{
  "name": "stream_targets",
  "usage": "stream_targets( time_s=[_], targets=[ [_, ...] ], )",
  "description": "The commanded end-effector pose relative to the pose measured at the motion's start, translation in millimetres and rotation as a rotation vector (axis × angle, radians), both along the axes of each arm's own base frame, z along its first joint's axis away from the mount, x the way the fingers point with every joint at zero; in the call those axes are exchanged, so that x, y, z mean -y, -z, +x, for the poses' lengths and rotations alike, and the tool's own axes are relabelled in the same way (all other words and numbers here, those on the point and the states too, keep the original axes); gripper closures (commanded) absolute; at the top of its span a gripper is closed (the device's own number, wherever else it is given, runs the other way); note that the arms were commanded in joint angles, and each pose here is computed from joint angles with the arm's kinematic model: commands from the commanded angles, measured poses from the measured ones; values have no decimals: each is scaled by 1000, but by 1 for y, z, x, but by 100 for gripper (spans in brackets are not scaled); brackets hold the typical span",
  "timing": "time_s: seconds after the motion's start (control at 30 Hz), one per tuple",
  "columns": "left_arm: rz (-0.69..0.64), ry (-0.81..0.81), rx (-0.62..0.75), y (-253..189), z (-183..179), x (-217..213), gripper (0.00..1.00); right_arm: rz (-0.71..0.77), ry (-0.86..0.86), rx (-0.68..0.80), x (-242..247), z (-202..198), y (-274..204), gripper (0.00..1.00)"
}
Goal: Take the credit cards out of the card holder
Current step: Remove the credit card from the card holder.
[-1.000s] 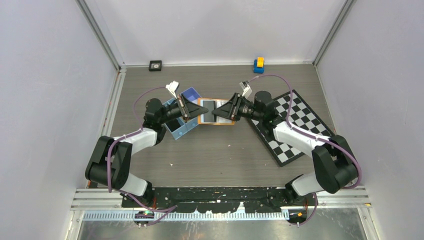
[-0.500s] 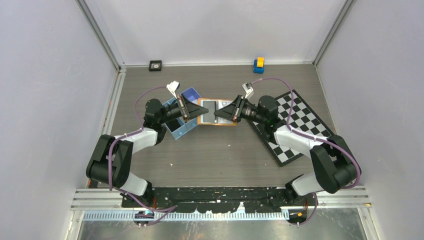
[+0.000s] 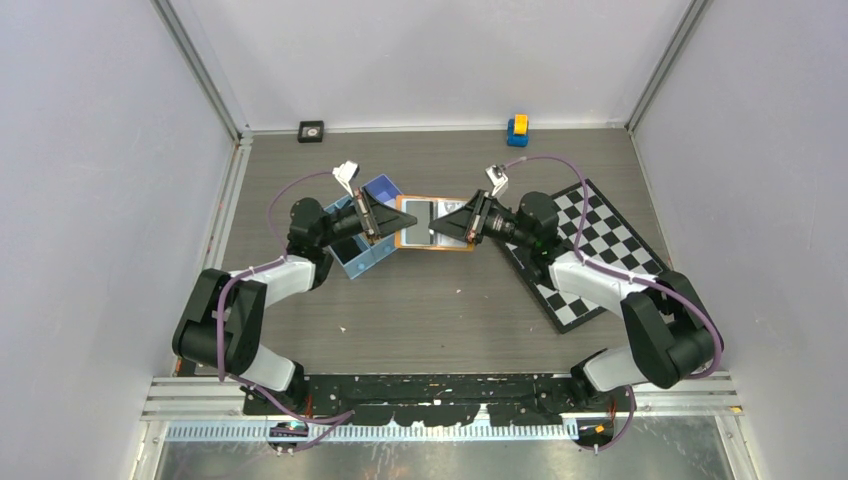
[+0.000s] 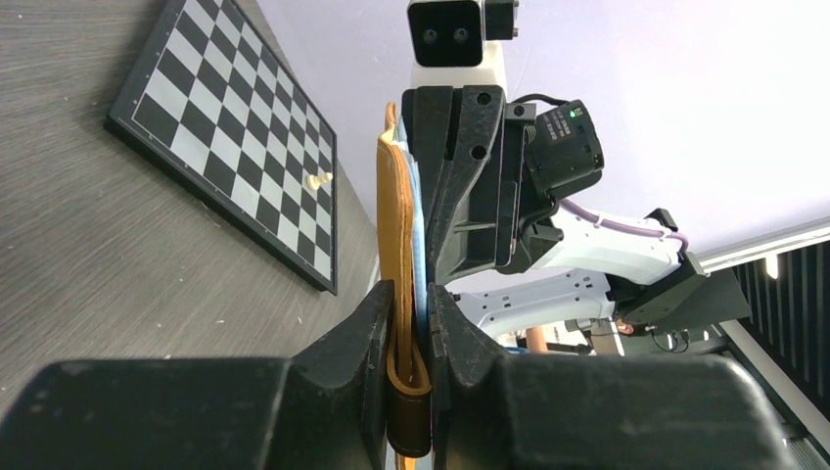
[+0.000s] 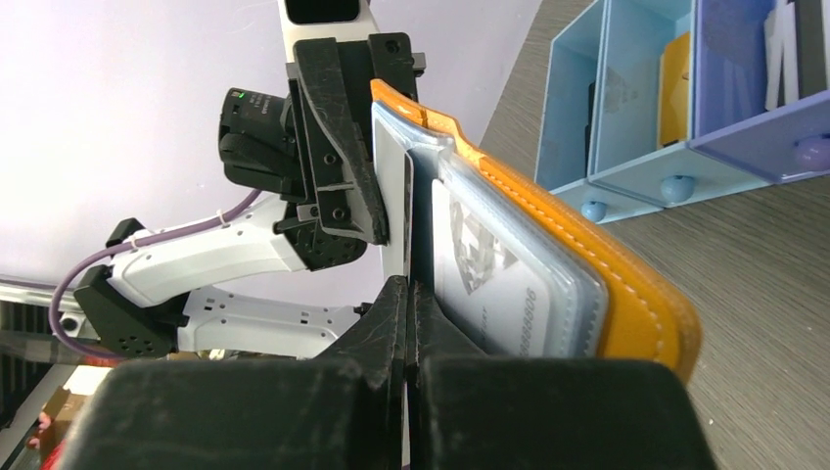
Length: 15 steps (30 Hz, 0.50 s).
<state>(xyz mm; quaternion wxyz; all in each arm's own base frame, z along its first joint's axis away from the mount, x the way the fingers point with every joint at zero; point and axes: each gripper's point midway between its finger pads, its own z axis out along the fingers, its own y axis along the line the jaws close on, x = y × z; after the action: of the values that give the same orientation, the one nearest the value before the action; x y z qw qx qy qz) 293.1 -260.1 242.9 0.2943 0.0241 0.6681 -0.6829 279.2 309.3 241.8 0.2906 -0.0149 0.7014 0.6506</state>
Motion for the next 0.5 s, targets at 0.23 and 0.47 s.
stream_targets(
  time_s=[0.23, 0.47],
  targets=[
    [-28, -25, 67, -12, 0, -9, 90, -5, 94, 20, 18, 17, -11, 100],
    [-44, -33, 74, -15, 1, -13, 98, 1, 95, 21, 20, 18, -11, 99]
  ],
)
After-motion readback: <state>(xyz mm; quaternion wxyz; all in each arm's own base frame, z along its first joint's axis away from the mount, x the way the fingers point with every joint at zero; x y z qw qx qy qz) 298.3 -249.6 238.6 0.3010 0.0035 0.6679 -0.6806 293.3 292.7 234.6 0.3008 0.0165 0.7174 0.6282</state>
